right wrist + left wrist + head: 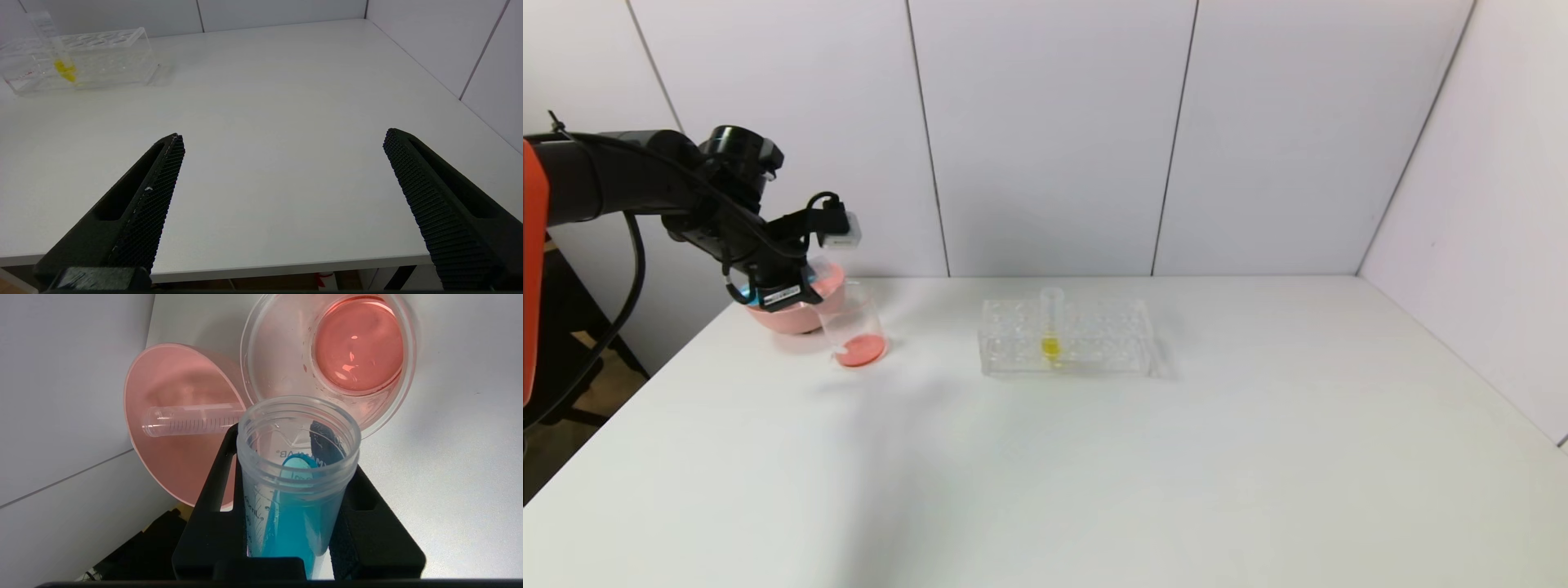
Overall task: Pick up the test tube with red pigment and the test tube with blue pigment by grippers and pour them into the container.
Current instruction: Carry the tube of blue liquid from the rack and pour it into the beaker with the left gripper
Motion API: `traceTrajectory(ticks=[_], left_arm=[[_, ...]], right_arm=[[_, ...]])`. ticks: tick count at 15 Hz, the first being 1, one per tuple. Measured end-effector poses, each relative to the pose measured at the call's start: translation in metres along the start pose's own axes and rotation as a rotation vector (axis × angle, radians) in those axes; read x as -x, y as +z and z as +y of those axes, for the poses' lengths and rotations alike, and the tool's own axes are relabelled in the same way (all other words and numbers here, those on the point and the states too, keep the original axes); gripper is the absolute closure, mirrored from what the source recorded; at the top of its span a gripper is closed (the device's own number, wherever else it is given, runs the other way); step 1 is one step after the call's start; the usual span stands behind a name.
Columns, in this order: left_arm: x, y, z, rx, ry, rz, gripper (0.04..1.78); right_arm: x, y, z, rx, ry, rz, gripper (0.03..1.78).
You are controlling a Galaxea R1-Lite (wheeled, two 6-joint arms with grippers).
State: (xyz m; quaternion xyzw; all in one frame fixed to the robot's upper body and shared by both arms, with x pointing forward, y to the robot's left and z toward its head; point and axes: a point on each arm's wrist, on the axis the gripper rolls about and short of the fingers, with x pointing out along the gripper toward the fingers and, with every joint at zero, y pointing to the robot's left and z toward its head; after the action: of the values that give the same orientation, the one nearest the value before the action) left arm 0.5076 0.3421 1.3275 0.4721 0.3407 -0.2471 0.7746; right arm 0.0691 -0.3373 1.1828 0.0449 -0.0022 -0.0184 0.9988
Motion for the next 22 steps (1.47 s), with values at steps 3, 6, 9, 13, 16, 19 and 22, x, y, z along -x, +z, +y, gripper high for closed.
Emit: traceTrajectory(ticks=[3,6,9,13,16,19,22], left_arm=[[0.003,0.0018,0.0024,-0.005,0.029,0.021,1.28],[0.0054,0.0023,0.0029,-0.006,0.033,0.02,1.28],[0.0056,0.002,0.0023,-0.006,0.034,0.038,1.28],[0.0036,-0.0001,0.0024,-0.022,0.059,0.113,1.28],[0.001,-0.0006,0.002,-0.025,0.061,0.133,1.28],[-0.0003,0.0008,0.0011,-0.036,0.071,0.162,1.28],[-0.0022,0.0044,0.0006,-0.046,0.101,0.202,1.28]], right_arm=[[0.0,0.0,0.0,0.0,0.0,0.0,0.04],[0.0,0.0,0.0,0.0,0.0,0.0,0.04],[0.0,0.0,0.0,0.0,0.0,0.0,0.04],[0.0,0.0,0.0,0.0,0.0,0.0,0.04],[0.0,0.0,0.0,0.0,0.0,0.0,0.04],[0.0,0.0,0.0,0.0,0.0,0.0,0.04],[0.0,0.0,0.0,0.0,0.0,0.0,0.04]])
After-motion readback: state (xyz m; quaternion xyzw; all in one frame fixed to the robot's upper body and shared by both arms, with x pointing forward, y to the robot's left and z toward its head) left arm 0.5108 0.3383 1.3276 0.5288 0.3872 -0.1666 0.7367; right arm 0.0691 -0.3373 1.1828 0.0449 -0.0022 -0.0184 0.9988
